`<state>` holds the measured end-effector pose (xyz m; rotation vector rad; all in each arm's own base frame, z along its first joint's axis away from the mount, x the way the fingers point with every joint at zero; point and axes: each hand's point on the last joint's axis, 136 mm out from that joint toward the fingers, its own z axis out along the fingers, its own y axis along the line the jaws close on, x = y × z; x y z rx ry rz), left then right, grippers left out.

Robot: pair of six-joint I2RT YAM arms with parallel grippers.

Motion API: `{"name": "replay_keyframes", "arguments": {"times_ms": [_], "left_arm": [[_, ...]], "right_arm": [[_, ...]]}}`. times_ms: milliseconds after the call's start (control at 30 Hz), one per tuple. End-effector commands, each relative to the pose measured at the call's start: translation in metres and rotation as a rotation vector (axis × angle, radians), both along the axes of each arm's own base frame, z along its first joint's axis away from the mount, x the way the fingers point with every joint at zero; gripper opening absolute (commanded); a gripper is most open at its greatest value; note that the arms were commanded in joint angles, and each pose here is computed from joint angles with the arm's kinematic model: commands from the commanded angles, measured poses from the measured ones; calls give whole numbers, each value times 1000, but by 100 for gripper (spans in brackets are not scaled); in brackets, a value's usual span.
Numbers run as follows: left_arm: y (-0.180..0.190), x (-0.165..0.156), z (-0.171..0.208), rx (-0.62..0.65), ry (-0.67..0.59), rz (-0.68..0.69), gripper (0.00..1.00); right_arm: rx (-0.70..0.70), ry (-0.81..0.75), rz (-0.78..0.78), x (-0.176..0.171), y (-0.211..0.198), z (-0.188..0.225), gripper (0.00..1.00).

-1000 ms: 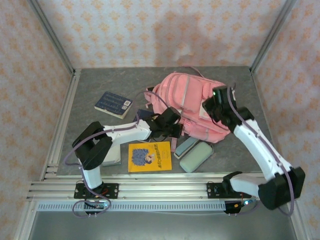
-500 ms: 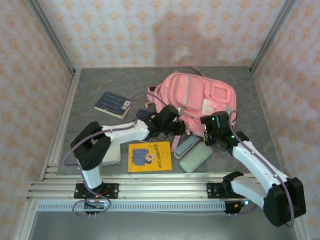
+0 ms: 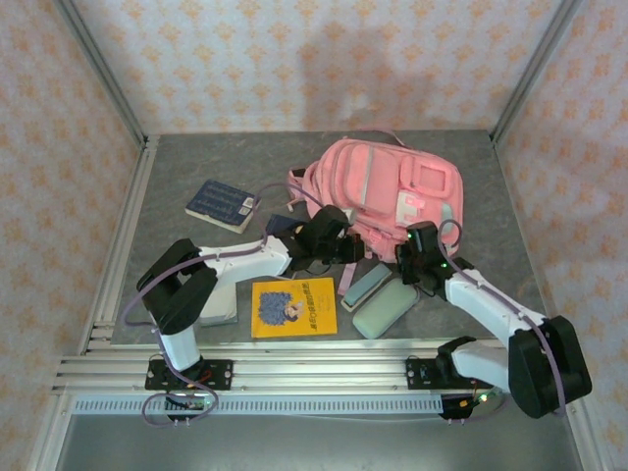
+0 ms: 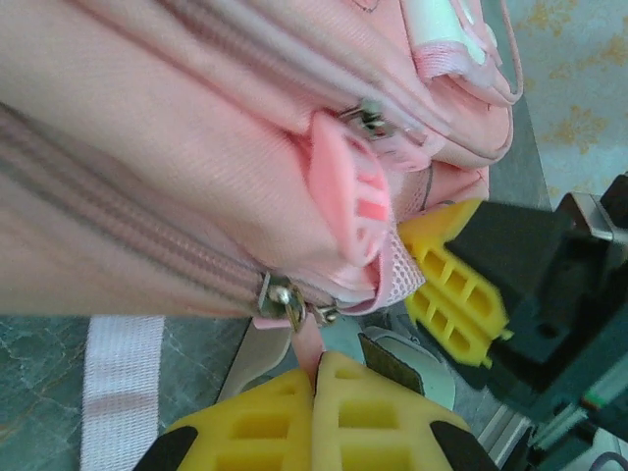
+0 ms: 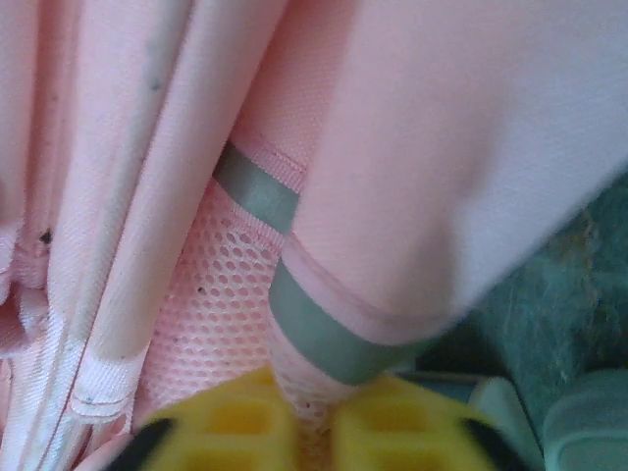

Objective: Pack books, pencil case, and school supplies into a backpack

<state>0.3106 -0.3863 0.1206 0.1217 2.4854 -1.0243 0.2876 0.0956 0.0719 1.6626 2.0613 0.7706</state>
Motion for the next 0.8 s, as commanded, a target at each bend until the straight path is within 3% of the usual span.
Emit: {"name": "replay_keyframes", "arguments": {"times_ms": [0,133,533,600,700,767], "left_arm": [[0,2,32,-18,-83,-26,0],[16,4,24,82,-82,-21,0],[37,7,18,231,-94,-39,3],[40,7,15,262,-104,-51,11],[39,5,8,274,-82,-59,35],[36,3,6,283,-70,-66,43]], "right_arm": [[-55,-90,0,22,-5,23,0],[-75,-125,4,21,-9,35,0],[-124,-116,94,17,-6,42,0],[-107,-137,88,16,-6,44,0],[-92,-145,99,17,-2,48,0],[-81,-147,107,18,0,49,0]]}}
